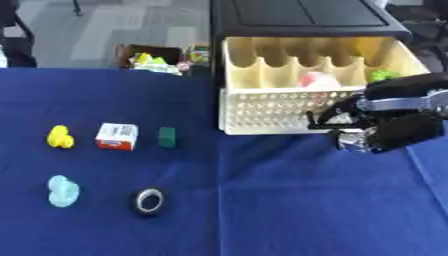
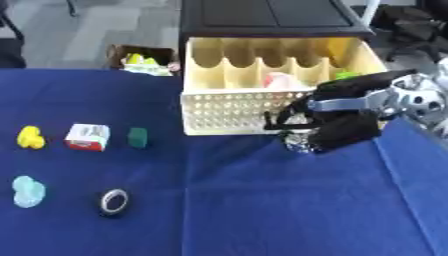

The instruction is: Pick up objects from table and place into drawer.

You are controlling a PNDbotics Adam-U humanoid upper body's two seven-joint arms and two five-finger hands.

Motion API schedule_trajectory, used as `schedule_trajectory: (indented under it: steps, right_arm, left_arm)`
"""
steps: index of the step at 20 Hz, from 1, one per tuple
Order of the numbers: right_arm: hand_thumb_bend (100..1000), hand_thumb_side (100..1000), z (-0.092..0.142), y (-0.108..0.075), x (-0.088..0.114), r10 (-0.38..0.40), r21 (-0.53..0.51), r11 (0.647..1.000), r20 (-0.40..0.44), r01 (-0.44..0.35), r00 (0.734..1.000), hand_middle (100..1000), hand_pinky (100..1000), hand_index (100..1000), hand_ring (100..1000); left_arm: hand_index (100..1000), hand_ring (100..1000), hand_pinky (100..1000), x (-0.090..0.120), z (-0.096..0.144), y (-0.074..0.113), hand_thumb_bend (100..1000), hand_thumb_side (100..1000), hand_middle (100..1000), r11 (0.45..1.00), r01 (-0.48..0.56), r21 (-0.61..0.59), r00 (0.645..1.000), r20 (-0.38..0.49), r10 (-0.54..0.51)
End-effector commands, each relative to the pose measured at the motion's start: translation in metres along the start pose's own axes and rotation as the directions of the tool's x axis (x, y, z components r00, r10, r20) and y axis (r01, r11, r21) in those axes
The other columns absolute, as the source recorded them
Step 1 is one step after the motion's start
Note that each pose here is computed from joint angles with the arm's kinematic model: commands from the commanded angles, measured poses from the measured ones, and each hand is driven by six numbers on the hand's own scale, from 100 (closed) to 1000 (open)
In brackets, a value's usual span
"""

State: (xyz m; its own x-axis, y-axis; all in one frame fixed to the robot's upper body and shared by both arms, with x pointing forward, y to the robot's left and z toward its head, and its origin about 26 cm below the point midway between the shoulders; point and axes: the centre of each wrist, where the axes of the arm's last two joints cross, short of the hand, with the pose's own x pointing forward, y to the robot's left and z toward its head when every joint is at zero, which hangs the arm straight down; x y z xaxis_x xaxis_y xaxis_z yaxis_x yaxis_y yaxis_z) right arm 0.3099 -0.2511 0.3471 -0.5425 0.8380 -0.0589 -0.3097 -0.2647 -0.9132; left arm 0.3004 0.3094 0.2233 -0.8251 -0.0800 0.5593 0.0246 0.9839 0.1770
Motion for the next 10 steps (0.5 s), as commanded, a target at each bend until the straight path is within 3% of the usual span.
schedule_trajectory:
  steps: [1, 10]
  right_arm:
    - [100, 1000, 0.022, -0.01, 0.009, 0.012, -0.046, 0.999, -0.015, -0.013, 1.0, 222, 276, 961, 259]
    - [100, 1000, 0.037, -0.013, 0.006, 0.017, -0.098, 0.995, -0.054, -0.023, 0.998, 222, 288, 953, 260]
  left_arm:
    - [807, 466, 460, 0.008, -0.006, 0.002, 100, 892, 566, 1.0, 0.015, -0.007, 0.999, 0.032, -0.015]
    - [804, 466, 460, 0.008, -0.006, 0.003, 100, 890, 567, 1.0, 0.018, -0.013, 0.999, 0.034, -0.017]
